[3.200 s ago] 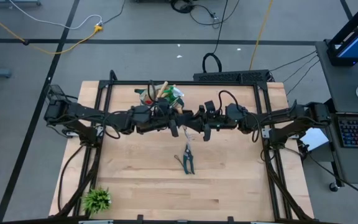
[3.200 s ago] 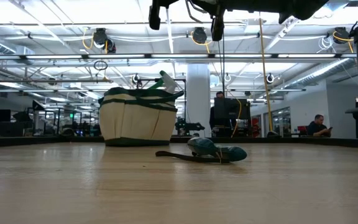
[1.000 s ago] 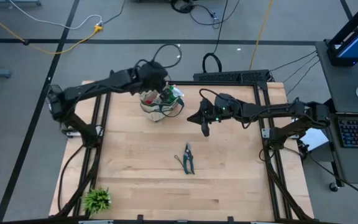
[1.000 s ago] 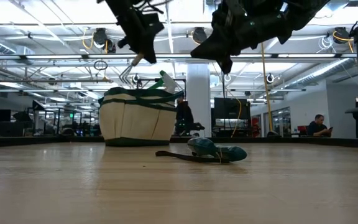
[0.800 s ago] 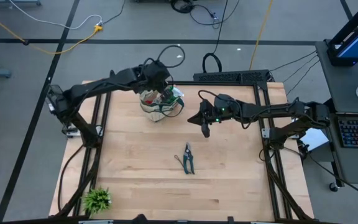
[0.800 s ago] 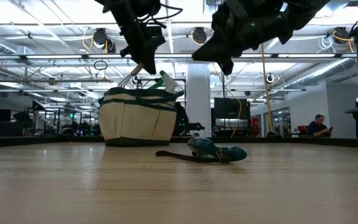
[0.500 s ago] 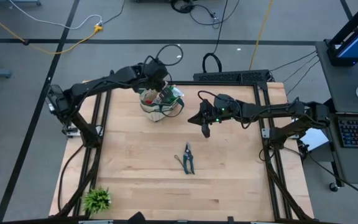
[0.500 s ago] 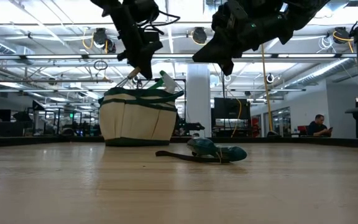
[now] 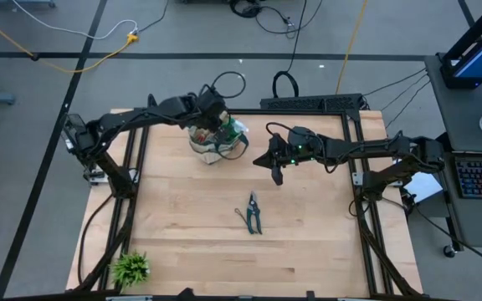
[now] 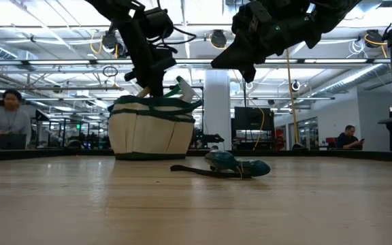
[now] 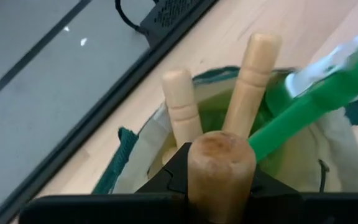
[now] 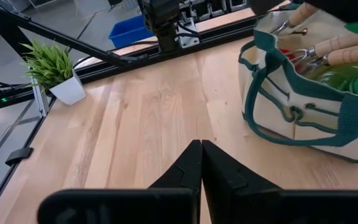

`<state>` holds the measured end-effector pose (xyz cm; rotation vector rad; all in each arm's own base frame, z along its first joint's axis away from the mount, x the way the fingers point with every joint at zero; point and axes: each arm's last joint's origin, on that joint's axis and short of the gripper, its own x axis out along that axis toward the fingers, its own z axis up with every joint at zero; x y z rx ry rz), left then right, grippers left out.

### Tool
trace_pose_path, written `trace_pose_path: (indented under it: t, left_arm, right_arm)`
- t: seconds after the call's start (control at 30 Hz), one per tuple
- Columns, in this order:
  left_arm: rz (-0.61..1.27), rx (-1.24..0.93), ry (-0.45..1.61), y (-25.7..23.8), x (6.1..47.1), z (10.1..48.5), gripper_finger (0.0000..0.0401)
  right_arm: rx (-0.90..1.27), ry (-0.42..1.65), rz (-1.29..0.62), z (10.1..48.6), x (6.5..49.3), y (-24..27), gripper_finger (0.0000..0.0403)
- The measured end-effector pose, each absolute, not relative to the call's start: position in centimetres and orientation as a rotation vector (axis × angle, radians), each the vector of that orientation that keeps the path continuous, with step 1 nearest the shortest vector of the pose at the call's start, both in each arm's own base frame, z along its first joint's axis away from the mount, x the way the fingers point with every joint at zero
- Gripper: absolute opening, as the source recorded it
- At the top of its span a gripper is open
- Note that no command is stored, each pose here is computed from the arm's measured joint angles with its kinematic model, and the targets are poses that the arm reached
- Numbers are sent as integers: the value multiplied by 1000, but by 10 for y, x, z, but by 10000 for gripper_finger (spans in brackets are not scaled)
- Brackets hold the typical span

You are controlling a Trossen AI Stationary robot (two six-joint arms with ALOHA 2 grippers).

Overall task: Pick & Place Garden tools in Gardening bag
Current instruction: Put the hand rake into the gardening bag

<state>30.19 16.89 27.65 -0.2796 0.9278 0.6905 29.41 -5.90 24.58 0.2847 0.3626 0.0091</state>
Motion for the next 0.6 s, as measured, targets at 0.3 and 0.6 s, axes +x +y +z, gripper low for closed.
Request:
trace_pose_path:
  t: [0.3,0.6]
  left_arm:
    - [666,-327,934,168,300,270,44]
    - [669,-345,940,166,300,269,126]
  right_arm:
    - [287,375,7,245,294,-59,0]
    - [288,375,7,245,294,-59,0]
